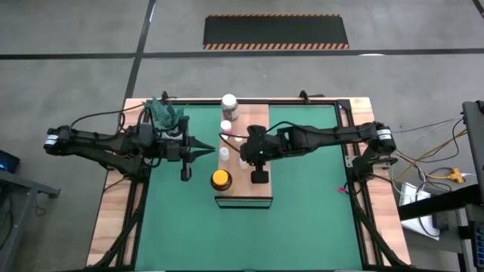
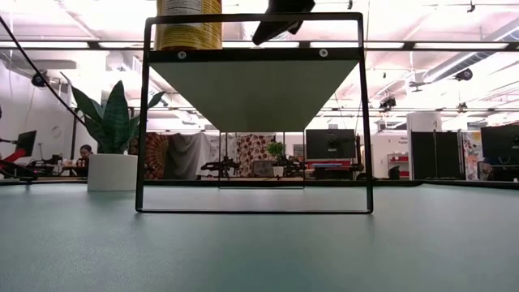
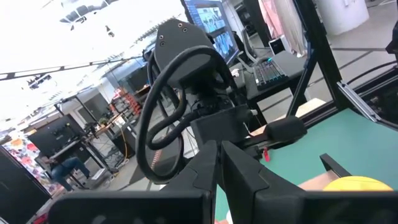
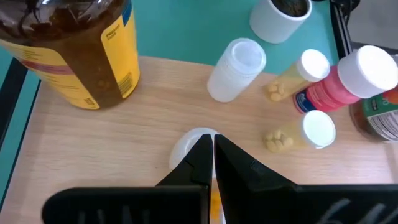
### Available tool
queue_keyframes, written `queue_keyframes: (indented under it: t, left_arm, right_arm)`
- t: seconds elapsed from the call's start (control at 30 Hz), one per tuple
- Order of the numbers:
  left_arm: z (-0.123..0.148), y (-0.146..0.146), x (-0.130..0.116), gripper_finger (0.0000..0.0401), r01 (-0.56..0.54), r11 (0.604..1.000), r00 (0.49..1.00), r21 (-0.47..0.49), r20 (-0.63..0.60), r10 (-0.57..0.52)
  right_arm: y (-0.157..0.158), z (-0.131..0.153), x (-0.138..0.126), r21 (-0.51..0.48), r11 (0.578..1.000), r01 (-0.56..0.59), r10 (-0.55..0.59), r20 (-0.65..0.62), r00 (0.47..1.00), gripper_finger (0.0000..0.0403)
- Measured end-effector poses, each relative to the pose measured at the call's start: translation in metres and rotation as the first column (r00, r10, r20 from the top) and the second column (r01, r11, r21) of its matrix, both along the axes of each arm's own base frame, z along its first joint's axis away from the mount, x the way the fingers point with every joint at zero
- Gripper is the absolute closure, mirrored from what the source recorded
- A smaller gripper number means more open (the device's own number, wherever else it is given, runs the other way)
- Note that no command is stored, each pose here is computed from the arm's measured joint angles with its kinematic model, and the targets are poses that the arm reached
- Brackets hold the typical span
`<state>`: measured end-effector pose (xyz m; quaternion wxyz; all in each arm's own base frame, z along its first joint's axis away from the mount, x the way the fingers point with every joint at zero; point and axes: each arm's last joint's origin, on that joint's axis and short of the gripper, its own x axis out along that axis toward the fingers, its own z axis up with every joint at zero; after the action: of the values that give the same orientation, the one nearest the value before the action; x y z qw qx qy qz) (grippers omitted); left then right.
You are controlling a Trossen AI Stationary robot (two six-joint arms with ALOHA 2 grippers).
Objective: Pick and place medicine bottles onto shelf by color
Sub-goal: Put the white pill bottle on the shelf
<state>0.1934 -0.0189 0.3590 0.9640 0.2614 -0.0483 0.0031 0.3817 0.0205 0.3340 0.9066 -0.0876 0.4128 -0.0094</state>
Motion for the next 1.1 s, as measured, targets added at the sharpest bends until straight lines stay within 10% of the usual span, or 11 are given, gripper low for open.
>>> queue_keyframes:
  t: [1.1]
  left_arm:
    - [0.002,-0.001,0.006,0.0395,-0.003,1.0,0.999,0.022,0.046,0.002]
  right_arm:
    - [-0.019,-0.012,0.008,-0.072,0.997,0.008,-0.007,0.011,1.0,0.0394]
